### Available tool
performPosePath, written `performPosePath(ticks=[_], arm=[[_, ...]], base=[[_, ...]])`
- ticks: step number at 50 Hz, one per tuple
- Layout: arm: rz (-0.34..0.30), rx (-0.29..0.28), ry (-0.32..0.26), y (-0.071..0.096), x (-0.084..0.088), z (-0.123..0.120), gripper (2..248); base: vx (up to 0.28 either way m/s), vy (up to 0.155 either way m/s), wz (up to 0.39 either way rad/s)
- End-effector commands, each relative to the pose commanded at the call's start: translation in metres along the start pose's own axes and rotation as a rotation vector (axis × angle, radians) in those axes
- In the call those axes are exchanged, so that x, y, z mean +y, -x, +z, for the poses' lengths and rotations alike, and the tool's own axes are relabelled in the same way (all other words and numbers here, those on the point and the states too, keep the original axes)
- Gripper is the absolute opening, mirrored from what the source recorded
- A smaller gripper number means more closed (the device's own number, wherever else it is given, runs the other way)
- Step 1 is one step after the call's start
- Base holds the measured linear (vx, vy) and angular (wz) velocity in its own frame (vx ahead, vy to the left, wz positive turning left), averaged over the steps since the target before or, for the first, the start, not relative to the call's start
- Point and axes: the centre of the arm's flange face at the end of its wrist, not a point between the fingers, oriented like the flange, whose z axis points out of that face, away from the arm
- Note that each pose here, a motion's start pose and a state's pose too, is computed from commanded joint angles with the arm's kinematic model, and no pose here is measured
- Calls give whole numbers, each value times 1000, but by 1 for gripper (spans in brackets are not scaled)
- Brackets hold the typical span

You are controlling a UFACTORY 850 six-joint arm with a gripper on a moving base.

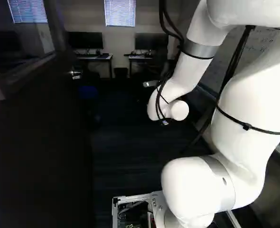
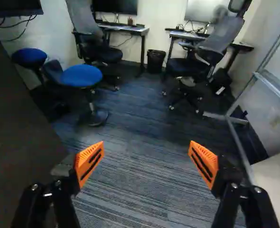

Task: Open the door and move inside

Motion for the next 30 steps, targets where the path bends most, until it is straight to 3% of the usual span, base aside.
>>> performPosePath(ticks=[30], arm=[[0, 0, 0, 0, 0, 0, 247]], base=[[155, 2, 0]])
